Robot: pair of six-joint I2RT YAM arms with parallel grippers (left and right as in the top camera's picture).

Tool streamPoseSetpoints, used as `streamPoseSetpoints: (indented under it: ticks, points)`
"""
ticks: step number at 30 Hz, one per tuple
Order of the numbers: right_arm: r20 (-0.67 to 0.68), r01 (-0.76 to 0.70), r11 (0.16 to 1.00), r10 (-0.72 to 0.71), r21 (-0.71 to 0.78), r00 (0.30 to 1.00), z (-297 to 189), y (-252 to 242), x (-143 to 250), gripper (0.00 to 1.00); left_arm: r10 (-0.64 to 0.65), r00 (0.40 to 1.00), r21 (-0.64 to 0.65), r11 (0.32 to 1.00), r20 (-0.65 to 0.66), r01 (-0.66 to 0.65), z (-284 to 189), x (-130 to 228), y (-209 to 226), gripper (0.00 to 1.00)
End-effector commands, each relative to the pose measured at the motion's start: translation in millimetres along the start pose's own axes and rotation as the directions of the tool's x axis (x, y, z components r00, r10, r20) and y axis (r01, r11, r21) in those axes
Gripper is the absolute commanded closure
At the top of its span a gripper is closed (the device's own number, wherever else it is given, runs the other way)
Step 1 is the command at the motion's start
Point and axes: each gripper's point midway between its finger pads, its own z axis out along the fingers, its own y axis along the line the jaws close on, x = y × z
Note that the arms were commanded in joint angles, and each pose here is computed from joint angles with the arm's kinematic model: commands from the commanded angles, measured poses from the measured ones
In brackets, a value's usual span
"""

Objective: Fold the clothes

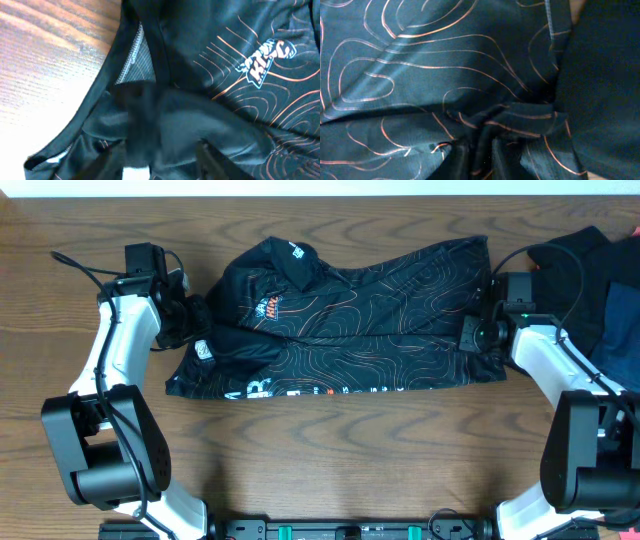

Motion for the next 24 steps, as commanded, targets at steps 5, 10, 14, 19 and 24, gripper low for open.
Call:
streamPoseSetpoints:
  ticks: [5, 10, 14, 19, 24]
  points:
    - [0.043, 0.001, 0.998, -0.004, 0.056, 0.999, -8, -12, -11, 0.65, 0.002, 1.0, 0.001, 1.0, -0.005, -0.002, -2, 2, -1, 0.48]
    - [0.099, -0.015, 0.998, 0.009, 0.062, 0.995, -25, -17, -23, 0.59, -0.003, 0.999, -0.062, 0.998, -0.048, 0.0, -3, 14, 11, 0.47]
    - [0.125, -0.024, 0.995, 0.011, 0.102, 0.992, -31, -24, -28, 0.55, -0.015, 0.996, -0.112, 0.994, -0.089, 0.004, -5, 25, 20, 0.47]
    - [0.201, -0.127, 0.98, 0.096, 0.151, 0.975, -35, -50, -44, 0.79, 0.007, 0.994, -0.088, 0.996, -0.109, -0.017, -4, 30, 12, 0.48]
    - [0.188, -0.211, 0.976, 0.197, 0.059, 0.962, -34, -73, -45, 0.99, 0.083, 0.989, -0.057, 0.994, -0.126, -0.09, -1, 37, -6, 0.5]
